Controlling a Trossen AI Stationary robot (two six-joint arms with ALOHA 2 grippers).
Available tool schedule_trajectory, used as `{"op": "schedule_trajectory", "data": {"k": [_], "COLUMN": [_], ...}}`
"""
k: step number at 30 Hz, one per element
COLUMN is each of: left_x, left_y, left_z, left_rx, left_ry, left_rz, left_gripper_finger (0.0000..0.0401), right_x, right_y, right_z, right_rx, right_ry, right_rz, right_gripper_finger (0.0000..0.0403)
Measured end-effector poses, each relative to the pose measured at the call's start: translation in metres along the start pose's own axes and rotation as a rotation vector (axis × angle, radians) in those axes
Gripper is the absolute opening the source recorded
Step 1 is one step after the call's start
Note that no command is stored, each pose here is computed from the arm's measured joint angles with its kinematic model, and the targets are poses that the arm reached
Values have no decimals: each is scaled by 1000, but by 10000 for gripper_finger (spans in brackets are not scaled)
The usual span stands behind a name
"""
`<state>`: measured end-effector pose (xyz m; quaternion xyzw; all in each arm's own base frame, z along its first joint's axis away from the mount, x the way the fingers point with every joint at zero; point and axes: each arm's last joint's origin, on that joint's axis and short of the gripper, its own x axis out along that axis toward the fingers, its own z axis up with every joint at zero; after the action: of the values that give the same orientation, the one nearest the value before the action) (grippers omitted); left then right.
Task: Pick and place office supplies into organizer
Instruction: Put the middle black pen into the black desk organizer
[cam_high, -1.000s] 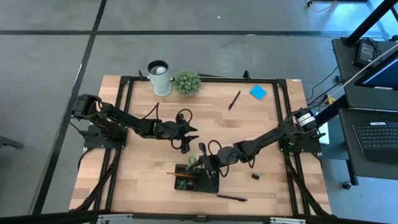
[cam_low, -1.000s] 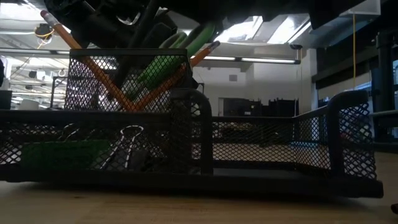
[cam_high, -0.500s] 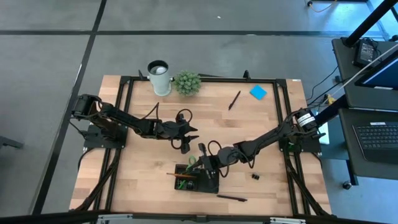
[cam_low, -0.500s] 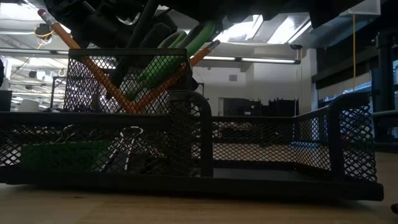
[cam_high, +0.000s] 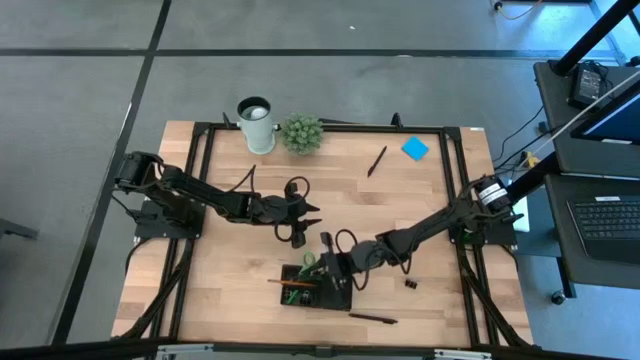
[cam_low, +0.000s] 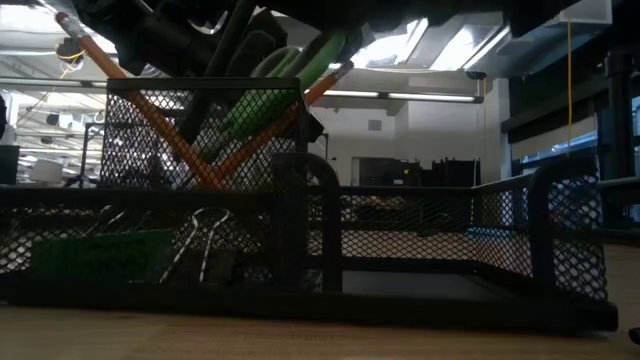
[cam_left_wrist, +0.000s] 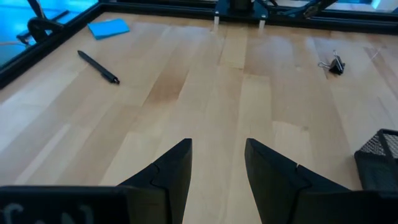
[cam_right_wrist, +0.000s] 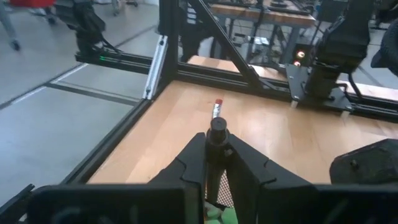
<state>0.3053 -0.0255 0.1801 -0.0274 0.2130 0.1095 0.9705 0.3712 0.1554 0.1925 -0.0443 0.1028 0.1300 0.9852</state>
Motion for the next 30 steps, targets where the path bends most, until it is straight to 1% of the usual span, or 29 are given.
{"op": "schedule_trajectory", "data": {"k": [8, 13, 16, 18, 20, 22, 25, 30], "left_x": [0, 0, 0, 0, 0, 0, 0, 0], "left_y": [0, 0, 0, 0, 0, 0, 0, 0], "left_z": [-1, -1, -1, -1, -1, -1, -2, -3], "left_rx": [27, 80, 100, 100, 101, 109, 139, 168], "left_ry": [8, 12, 16, 16, 16, 16, 23, 37], "left_rz": [1, -3, -12, -13, -13, -13, -14, -13], "left_gripper_finger": [143, 143, 143, 143, 143, 143, 143, 143], "right_x": [6, 7, 7, 7, 8, 10, 17, 23], "right_y": [11, 14, 16, 17, 19, 21, 24, 26], "right_z": [16, 26, 27, 27, 24, 19, 8, 1], "right_rx": [-25, 32, 105, 144, 164, 167, 184, 191], "right_ry": [113, 167, 155, 154, 153, 162, 163, 149], "right_rz": [-151, -252, -262, -268, -298, -318, -319, -326], "right_gripper_finger": [49, 49, 49, 49, 49, 49, 49, 49]}}
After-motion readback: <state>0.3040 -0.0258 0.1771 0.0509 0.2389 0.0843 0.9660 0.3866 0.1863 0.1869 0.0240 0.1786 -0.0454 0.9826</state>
